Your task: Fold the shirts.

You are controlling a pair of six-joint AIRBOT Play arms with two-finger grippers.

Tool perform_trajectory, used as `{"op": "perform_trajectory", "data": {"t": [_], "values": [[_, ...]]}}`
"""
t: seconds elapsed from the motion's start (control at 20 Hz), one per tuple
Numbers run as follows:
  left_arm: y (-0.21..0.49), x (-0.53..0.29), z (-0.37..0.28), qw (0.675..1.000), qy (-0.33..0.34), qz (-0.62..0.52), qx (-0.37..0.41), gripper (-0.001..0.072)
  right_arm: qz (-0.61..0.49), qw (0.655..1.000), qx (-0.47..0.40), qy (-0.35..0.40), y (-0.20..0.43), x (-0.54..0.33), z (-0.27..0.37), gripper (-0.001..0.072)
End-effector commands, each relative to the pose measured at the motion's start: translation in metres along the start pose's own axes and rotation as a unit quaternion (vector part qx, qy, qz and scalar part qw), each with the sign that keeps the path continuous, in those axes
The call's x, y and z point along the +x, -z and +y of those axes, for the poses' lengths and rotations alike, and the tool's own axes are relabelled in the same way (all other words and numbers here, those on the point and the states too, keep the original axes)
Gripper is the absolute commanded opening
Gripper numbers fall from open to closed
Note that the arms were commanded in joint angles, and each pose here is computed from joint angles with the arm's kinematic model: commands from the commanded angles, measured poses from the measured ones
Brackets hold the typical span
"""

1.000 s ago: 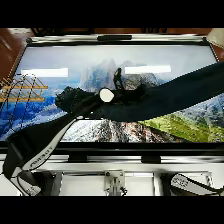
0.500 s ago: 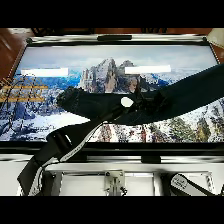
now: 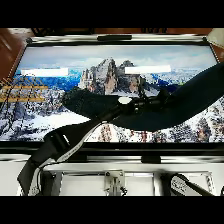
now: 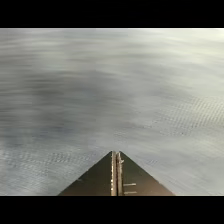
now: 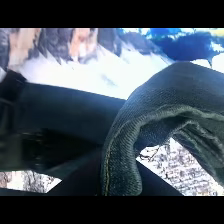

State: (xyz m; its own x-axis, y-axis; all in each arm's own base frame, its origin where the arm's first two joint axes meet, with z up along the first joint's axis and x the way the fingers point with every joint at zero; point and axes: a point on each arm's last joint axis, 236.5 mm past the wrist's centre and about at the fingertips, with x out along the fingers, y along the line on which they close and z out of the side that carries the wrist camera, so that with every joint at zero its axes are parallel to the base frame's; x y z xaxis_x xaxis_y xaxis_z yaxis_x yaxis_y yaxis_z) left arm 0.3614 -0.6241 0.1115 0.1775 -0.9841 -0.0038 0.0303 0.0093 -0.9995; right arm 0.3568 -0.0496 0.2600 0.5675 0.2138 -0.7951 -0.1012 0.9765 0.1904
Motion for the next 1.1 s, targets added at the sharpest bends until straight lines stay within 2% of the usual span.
{"op": "perform_trajectory", "data": {"t": [0.0,0.1,0.25,0.4,0.5,0.75,1.0,1.05], "values": [[-0.026,-0.049,-0.044,0.990,-0.040,-0.011,0.138,0.0042,0.034,0.999,-0.015,0.001,0.012,0.024,0.005,0.0091],[-0.048,-0.097,-0.065,0.971,-0.100,-0.029,0.217,0.0042,0.046,0.998,-0.031,-0.015,0.015,0.040,0.021,0.0091],[-0.091,-0.198,-0.084,0.922,-0.234,-0.070,0.299,0.0043,0.058,0.995,-0.077,-0.009,0.016,0.063,0.045,0.0090],[-0.142,-0.323,-0.098,0.850,-0.387,-0.140,0.328,0.0043,0.088,0.989,-0.117,0.002,0.029,0.101,0.069,0.0091],[-0.161,-0.403,-0.112,0.814,-0.450,-0.182,0.317,0.0044,0.114,0.985,-0.132,-0.009,0.045,0.136,0.094,0.0091],[-0.159,-0.517,-0.141,0.779,-0.505,-0.239,0.285,0.0046,0.128,0.978,-0.150,-0.060,0.078,0.228,0.193,0.0091],[-0.141,-0.533,-0.149,0.772,-0.516,-0.231,0.289,0.0046,0.132,0.978,-0.128,-0.097,0.121,0.307,0.288,0.0093],[-0.139,-0.533,-0.150,0.772,-0.517,-0.230,0.289,0.0046,0.152,0.975,-0.129,-0.102,0.138,0.317,0.299,0.0179]]}}
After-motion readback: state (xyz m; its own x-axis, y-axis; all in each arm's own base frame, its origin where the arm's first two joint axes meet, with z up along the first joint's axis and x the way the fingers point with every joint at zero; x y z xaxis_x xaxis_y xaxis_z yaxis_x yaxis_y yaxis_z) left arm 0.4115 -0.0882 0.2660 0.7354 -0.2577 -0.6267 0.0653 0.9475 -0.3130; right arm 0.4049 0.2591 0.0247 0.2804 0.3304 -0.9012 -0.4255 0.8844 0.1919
